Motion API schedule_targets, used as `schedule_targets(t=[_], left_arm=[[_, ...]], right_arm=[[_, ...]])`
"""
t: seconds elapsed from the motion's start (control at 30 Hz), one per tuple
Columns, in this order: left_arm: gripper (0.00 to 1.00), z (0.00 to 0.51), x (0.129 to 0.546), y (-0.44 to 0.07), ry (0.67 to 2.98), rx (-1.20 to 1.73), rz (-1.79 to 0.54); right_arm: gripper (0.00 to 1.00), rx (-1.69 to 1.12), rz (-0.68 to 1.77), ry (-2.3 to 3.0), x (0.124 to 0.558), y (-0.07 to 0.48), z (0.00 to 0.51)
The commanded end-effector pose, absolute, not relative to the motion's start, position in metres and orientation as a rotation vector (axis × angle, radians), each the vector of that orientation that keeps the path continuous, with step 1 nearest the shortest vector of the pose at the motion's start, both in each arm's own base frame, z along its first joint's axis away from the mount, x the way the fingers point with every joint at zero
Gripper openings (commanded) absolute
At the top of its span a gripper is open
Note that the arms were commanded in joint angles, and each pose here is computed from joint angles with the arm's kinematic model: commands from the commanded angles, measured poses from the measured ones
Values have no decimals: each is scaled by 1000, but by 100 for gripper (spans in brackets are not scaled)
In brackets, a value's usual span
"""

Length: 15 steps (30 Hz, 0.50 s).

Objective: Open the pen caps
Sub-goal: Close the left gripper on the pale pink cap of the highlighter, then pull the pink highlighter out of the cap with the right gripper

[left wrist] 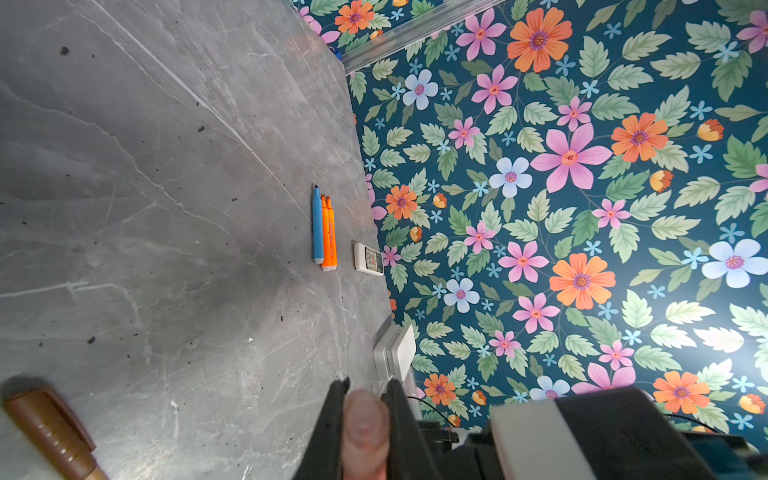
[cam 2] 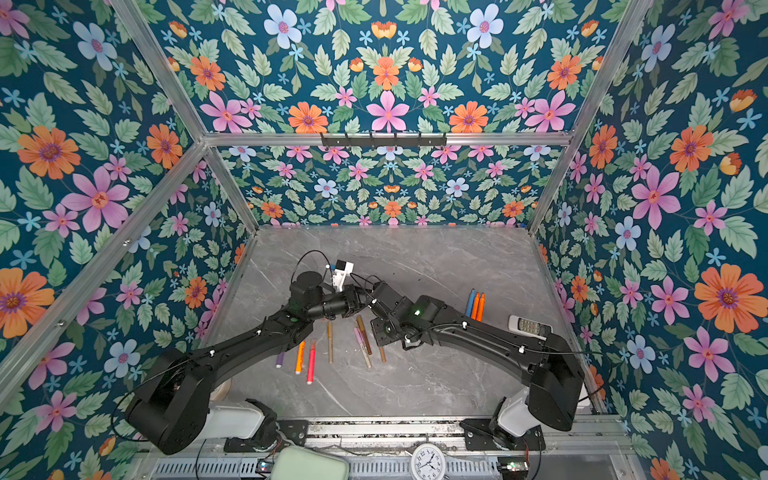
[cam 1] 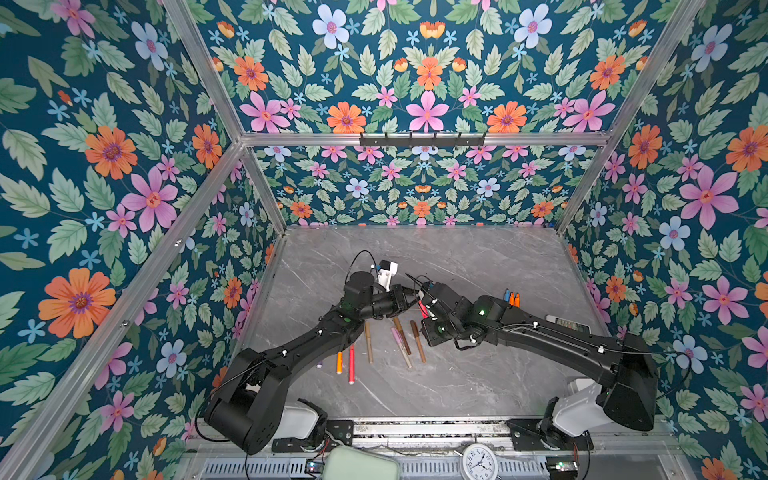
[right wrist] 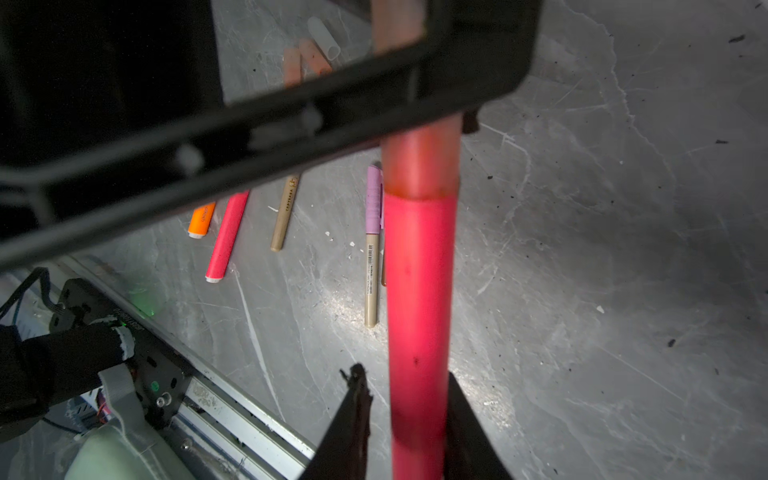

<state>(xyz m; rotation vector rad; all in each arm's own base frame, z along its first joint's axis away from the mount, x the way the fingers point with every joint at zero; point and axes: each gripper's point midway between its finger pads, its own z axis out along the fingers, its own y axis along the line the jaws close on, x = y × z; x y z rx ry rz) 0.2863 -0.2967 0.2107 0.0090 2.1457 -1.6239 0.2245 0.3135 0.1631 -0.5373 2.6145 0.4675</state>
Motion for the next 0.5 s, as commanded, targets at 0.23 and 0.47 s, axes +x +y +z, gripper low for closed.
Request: schedule_targets(t=[0.23,0.47], left_arm=[[0,226,286,-301,2087,62,-1659],[0,241,323,-295,2094,93,-1529]], right_arm=[[0,-533,521,2614,225,320,164],[0,-574,595,2650,211,325,150]])
